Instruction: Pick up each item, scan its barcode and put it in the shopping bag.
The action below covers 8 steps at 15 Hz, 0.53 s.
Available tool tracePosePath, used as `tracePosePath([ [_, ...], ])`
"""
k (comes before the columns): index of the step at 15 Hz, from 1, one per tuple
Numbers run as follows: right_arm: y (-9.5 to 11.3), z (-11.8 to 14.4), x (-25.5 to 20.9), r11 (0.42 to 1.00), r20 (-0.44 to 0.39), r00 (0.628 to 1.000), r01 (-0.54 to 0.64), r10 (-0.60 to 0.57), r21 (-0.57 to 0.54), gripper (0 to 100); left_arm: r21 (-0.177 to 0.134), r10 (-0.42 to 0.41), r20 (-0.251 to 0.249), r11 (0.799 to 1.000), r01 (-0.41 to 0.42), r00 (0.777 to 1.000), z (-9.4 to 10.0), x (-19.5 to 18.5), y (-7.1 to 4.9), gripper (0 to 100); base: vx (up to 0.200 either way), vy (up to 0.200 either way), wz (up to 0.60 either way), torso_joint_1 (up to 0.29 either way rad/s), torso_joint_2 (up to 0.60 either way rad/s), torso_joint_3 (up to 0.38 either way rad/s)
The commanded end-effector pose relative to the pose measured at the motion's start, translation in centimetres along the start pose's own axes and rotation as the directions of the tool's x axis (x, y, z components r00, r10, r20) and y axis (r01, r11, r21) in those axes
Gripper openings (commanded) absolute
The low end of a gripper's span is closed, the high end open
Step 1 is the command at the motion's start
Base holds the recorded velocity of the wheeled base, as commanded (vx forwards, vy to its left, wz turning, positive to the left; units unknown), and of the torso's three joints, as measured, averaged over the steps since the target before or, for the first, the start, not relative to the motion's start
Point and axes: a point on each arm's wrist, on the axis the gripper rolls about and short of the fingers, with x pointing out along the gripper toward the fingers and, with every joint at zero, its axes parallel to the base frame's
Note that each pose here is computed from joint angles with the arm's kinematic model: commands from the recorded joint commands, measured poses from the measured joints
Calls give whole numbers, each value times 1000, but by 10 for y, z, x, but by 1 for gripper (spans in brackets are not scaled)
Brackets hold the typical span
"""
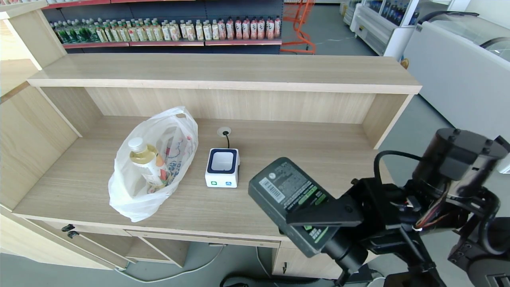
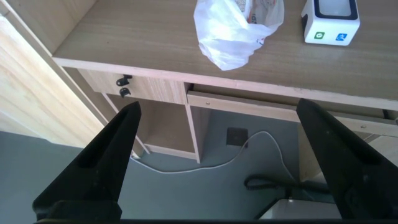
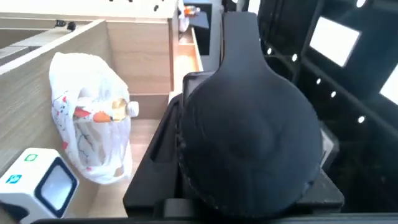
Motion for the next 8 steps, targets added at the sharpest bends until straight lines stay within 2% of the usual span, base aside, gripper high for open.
tracePosePath([
  [1, -31, -7, -40, 946, -448, 889, 63, 91, 317, 0, 0, 1, -2, 1000, -1, 1000, 0, 0, 0, 100, 0, 0, 0, 0, 0, 0],
  [2, -35, -5, -46, 909, -570, 813, 143, 118, 392, 0, 0, 1, -2, 1000, -1, 1000, 0, 0, 0, 100, 0, 0, 0, 0, 0, 0],
  [3, -38, -7, -54, 857, -686, 714, 260, 139, 444, 0, 0, 1, -2, 1000, -1, 1000, 0, 0, 0, 100, 0, 0, 0, 0, 0, 0],
  [4, -33, -5, -71, 833, -709, 684, 283, 172, 475, 0, 0, 1, -2, 1000, -1, 1000, 0, 0, 0, 100, 0, 0, 0, 0, 0, 0],
  [6, -24, 1, -117, 806, -694, 669, 239, 267, 541, 0, 0, 1, -2, 1000, -1, 1000, 0, 0, 0, 100, 0, 0, 0, 0, 0, 0],
  [8, -29, 7, -157, 750, -750, 555, 306, 360, 586, 0, 0, 1, -2, 1000, -1, 1000, 0, 0, 0, 100, 0, 0, 0, 0, 0, 0],
])
